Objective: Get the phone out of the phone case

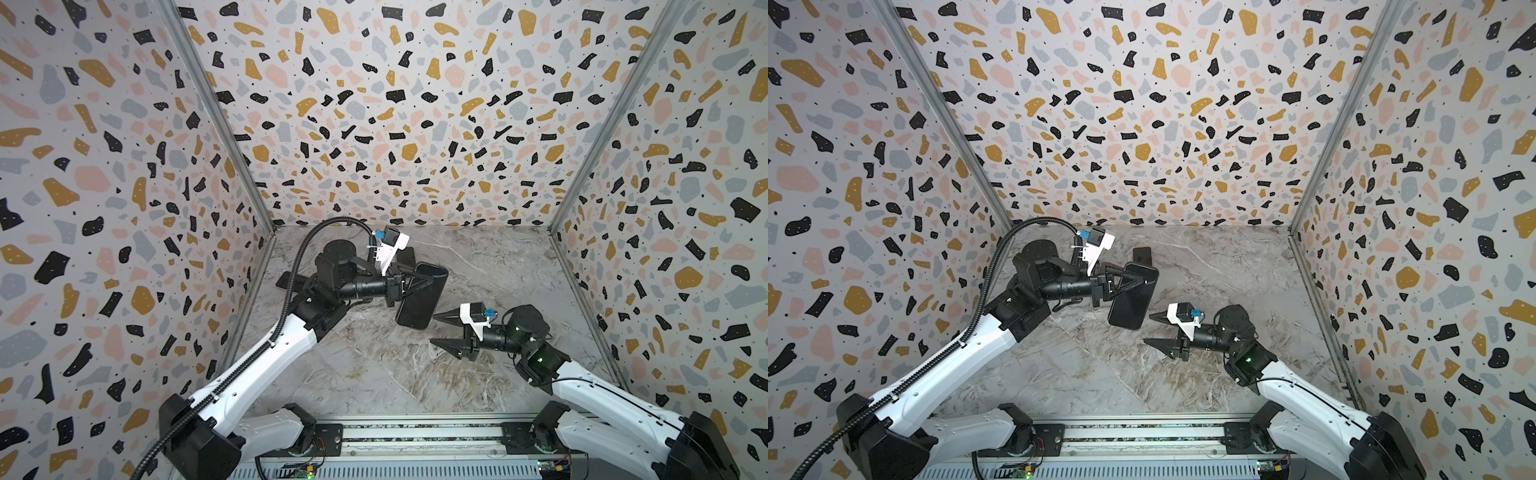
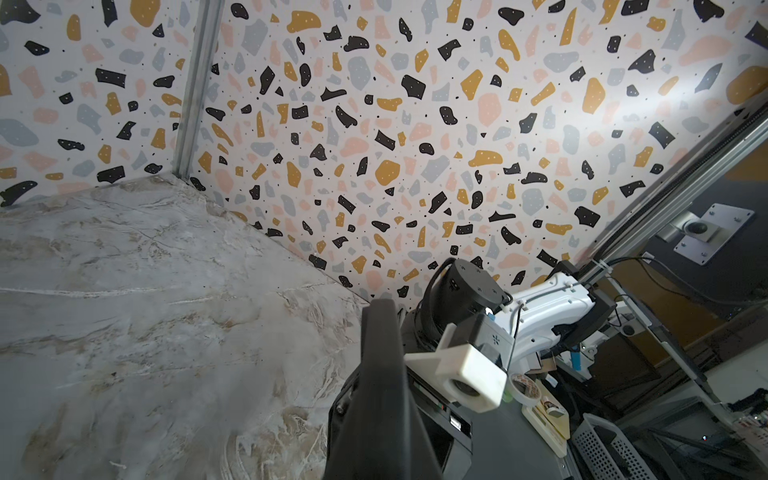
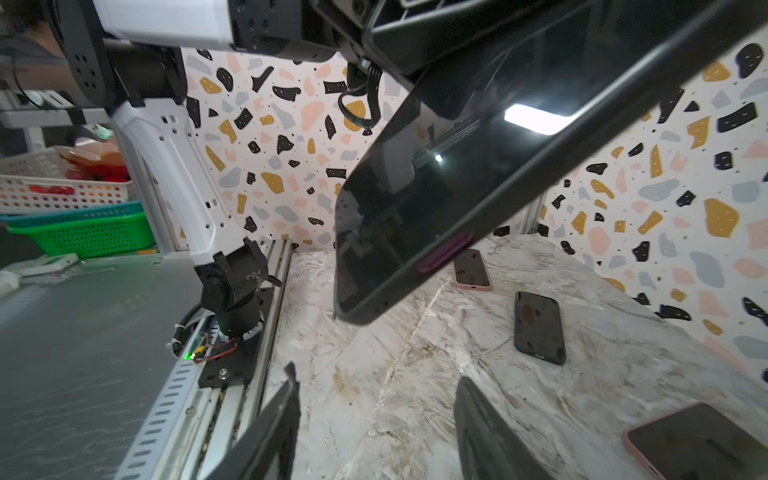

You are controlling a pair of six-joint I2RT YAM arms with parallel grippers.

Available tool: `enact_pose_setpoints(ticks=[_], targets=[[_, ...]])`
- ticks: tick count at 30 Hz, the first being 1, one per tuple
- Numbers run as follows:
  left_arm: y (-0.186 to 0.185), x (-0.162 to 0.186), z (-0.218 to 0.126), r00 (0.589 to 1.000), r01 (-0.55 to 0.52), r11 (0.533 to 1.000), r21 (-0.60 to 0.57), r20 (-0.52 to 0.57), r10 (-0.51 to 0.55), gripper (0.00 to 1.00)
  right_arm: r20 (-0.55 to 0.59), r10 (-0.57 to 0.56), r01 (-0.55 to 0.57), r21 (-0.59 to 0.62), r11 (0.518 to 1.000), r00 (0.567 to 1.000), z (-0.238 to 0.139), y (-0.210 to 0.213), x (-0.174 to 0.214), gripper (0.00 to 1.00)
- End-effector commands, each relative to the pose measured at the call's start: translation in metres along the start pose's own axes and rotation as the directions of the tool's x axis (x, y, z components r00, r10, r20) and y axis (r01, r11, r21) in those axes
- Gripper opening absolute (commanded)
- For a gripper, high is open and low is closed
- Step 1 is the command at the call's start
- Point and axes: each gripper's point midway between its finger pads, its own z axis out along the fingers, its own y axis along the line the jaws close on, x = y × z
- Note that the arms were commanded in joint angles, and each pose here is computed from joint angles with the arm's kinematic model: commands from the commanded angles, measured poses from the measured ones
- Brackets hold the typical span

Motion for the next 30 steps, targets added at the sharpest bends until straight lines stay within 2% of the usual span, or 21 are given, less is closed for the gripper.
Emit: enact_pose_setpoints(ticks=[1,3,9,21,30], targets=[[-0.023,-0.010,-0.005,0.991,-0.130,0.991,0.041,0.024,0.129,0.00,0.036,0.065,-0.059,-0.138,0.989,0.997,0.006,0.017,-0.030,0.57],[-0.023,-0.009,-0.005,0.991,-0.133,0.990,0.039,0.020,0.132,0.00,0.042,0.067,-0.059,-0.180,0.982,0.997,0.007,0.022,-0.035,0.56],[-0.023,-0.010,-0.005,0.990,-0.140,0.989,0.037,0.023,0.140,0.00,0.031,0.071,-0.063,-0.199,0.978,0.997,0.010,0.023,-0.032,0.47],[-0.025,-0.011,-0.003,0.990,-0.142,0.989,0.045,0.033,0.140,0.00,0.028,0.066,-0.058,-0.219,0.974,0.997,0.016,0.027,-0.025,0.39],[-0.025,-0.013,-0.002,0.989,-0.142,0.989,0.047,0.041,0.140,0.00,0.035,0.064,-0.055,-0.223,0.973,0.997,0.019,0.025,-0.024,0.24]])
